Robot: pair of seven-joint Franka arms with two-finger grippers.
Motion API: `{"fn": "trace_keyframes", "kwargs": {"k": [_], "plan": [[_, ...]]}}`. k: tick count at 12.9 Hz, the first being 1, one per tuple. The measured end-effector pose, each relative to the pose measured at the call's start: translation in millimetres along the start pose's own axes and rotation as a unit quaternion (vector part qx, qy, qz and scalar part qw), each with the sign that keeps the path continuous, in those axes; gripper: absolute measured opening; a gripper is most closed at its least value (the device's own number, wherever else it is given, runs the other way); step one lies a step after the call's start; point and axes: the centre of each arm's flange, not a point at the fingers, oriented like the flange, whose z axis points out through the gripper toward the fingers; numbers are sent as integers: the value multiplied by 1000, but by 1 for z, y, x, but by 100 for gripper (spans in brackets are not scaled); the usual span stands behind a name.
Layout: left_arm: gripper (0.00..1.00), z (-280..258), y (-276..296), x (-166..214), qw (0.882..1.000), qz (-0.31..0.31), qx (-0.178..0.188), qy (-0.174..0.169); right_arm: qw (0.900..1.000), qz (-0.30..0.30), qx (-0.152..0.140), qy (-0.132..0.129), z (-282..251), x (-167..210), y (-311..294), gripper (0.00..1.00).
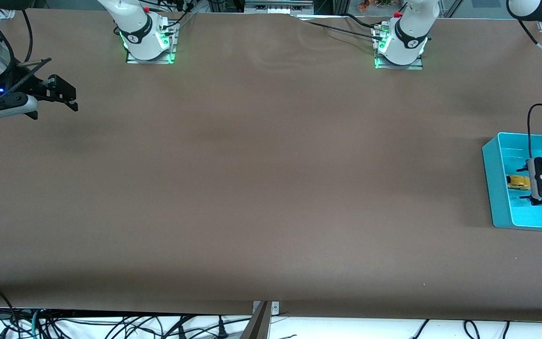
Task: Wind and store yellow beetle car
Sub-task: 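Open the left gripper to release the car inside the bin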
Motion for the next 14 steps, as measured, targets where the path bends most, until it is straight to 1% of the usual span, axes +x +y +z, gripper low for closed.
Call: {"fn": "trace_keyframes", "kwargs": {"k": [2,4,6,8,10,11,12,14], "plan": [[100,-34,-2,5,999,-30,28,16,1000,0,0,0,0,0,0,100],[100,-65,-4,21,997,-69,34,28,1000,0,-1,1,-2,-1,-1,100],[100,-102,-12,65,991,-125,30,33,1000,-1,-2,5,-6,-2,-3,100],[100,-145,-18,134,979,-199,14,33,1000,-3,-3,8,-9,-3,-5,100],[100,-183,-21,201,958,-286,19,29,1000,-4,-3,9,-10,-2,-7,100],[100,-197,-20,227,943,-331,21,32,1000,-5,-3,10,-11,-2,-7,100],[100,-207,-18,249,926,-374,17,43,1000,-5,-4,12,-13,-2,-7,100],[100,-224,-14,294,889,-452,5,69,1000,-6,-4,17,-18,0,-7,100]]}}
